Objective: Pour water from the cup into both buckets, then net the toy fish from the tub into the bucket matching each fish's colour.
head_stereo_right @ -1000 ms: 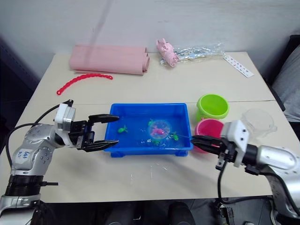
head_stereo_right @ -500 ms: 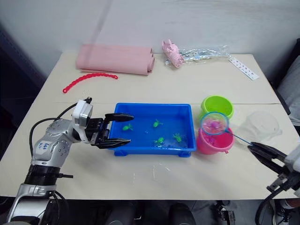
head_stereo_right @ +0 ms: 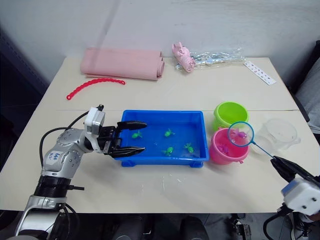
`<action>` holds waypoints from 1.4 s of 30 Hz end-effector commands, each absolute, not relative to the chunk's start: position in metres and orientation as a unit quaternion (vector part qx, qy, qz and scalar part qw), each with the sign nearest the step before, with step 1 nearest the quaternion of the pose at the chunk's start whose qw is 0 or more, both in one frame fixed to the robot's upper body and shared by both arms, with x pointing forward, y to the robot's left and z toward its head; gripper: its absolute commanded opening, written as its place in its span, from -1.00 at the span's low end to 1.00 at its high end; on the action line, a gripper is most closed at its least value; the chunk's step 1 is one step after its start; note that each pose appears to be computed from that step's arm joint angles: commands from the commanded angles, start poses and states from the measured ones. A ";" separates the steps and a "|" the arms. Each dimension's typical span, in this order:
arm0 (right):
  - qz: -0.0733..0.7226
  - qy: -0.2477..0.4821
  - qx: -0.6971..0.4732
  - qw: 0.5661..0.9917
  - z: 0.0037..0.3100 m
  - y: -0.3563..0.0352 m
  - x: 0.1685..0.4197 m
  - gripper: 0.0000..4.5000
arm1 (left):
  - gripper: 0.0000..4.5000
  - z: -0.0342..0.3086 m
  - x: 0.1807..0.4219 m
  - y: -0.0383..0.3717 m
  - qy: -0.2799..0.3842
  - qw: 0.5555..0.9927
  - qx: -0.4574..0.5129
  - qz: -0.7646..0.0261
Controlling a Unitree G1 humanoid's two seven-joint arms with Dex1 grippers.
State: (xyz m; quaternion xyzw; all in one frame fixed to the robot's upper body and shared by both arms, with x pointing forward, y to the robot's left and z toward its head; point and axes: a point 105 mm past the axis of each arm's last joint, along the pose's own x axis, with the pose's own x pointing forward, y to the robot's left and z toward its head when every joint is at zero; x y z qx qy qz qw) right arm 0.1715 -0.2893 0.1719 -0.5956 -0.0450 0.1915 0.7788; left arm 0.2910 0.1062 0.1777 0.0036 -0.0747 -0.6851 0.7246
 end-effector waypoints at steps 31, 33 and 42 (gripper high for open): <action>0.130 -0.082 -0.748 0.646 0.163 -0.286 0.182 -1.00 | 0.98 0.183 0.292 0.101 -0.101 0.736 -0.003 -0.670; 0.118 -0.097 -0.749 0.645 0.171 -0.285 0.184 -1.00 | 0.98 0.184 0.292 0.101 -0.101 0.738 -0.002 -0.667; 0.126 -0.130 -0.637 0.749 0.190 -0.279 0.181 -1.00 | 0.98 0.184 0.292 0.106 -0.101 0.747 0.003 -0.657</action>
